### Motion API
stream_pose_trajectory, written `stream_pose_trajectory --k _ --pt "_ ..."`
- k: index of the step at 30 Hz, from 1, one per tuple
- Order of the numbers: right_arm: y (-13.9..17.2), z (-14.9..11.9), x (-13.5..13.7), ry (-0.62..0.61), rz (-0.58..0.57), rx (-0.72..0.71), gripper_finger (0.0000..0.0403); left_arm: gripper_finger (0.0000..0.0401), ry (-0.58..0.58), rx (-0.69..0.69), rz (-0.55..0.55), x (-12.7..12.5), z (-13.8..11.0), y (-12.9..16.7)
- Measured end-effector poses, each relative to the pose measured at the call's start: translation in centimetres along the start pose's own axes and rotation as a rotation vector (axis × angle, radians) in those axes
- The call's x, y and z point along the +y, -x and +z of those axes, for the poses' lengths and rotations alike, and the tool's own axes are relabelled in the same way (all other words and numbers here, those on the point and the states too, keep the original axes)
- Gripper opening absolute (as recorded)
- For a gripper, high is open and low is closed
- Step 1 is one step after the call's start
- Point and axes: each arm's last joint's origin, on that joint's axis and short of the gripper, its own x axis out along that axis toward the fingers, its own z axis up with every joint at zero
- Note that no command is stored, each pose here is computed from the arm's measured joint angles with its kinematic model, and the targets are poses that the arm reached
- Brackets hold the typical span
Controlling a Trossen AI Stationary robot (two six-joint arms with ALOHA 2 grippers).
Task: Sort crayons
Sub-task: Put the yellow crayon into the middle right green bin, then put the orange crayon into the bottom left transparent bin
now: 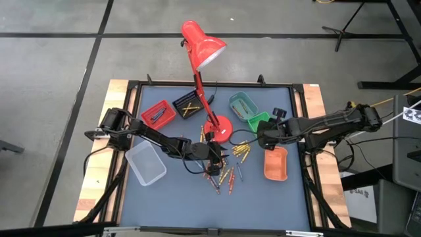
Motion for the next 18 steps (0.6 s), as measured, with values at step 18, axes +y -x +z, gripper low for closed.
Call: stream_pose_trajectory --k 18 --pt "0.05 0.94 0.41 -0.058 0.071 -0.075 0.0117 0.0104 0.091 0.049 0.008 0.09 -0.51 -0.01"
